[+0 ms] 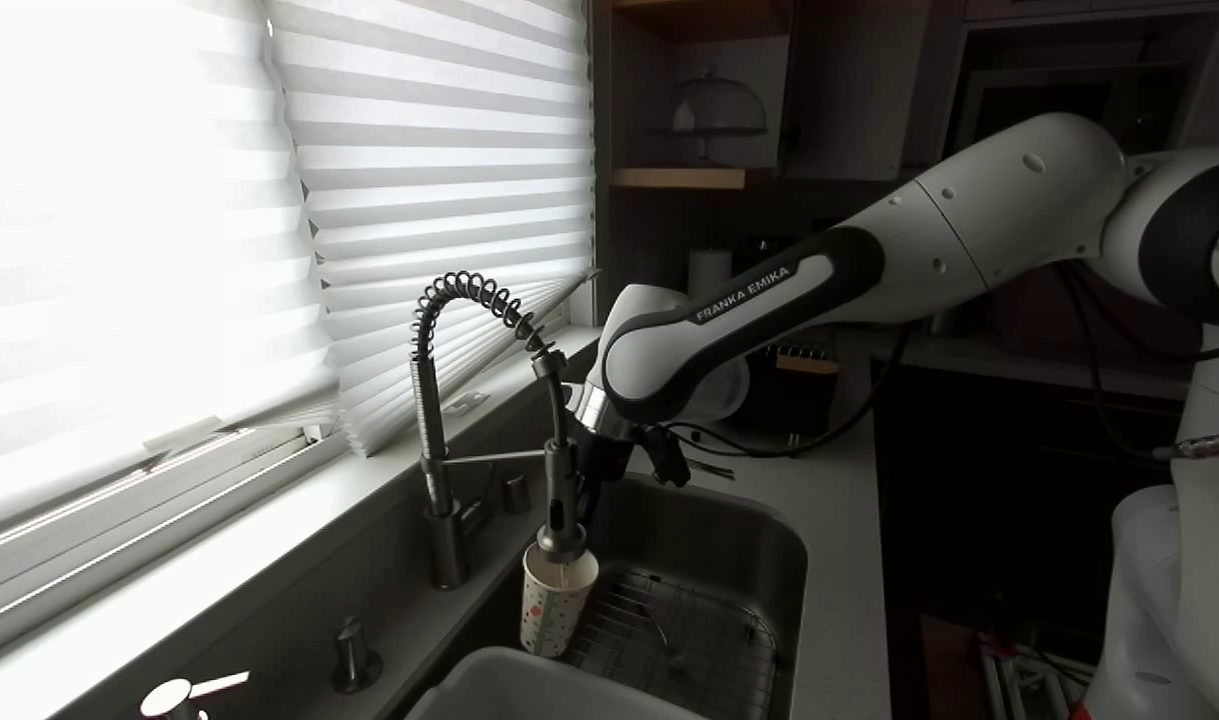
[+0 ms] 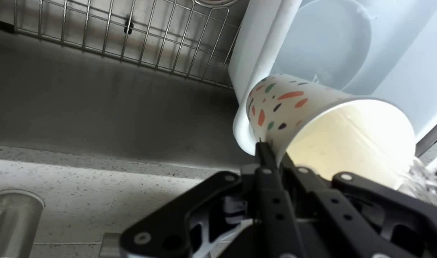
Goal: Turn the faucet on then put some water in the cup
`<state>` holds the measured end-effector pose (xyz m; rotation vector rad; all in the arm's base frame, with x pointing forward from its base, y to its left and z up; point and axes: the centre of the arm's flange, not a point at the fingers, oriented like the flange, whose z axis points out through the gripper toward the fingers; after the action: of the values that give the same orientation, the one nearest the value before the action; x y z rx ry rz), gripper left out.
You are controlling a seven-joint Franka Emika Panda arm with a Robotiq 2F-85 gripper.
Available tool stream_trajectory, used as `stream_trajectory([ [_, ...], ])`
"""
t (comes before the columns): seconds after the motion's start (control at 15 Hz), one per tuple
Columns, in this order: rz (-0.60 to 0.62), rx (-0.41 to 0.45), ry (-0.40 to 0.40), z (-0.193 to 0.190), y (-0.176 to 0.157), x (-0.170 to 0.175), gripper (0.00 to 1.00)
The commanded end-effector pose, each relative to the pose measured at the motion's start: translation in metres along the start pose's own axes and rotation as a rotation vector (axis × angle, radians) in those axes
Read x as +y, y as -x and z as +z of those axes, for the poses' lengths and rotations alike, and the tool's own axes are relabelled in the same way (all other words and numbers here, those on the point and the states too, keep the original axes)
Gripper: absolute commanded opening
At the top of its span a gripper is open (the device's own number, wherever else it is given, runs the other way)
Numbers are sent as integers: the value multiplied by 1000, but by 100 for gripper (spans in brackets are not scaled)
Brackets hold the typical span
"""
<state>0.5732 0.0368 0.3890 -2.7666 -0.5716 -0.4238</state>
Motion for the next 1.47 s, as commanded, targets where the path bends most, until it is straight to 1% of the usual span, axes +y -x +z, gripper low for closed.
stream_trajectory([
  [0.0, -6, 9, -10, -2, 10, 3, 1],
  [0.13, -2, 8, -2, -11, 12, 9, 1],
  [0.27, 6, 15, 14, -30, 18, 18, 1],
  [0.47, 19, 14, 34, -67, 34, 35, 1],
  [0.6, 67, 17, 44, -98, 52, 47, 1],
  [0.87, 224, 42, 99, -158, 105, 79, 1],
  [1.0, 323, 60, 145, -184, 138, 93, 1],
  [1.27, 513, 91, 205, -214, 215, 115, 1],
  [1.4, 626, 110, 203, -219, 255, 130, 1],
])
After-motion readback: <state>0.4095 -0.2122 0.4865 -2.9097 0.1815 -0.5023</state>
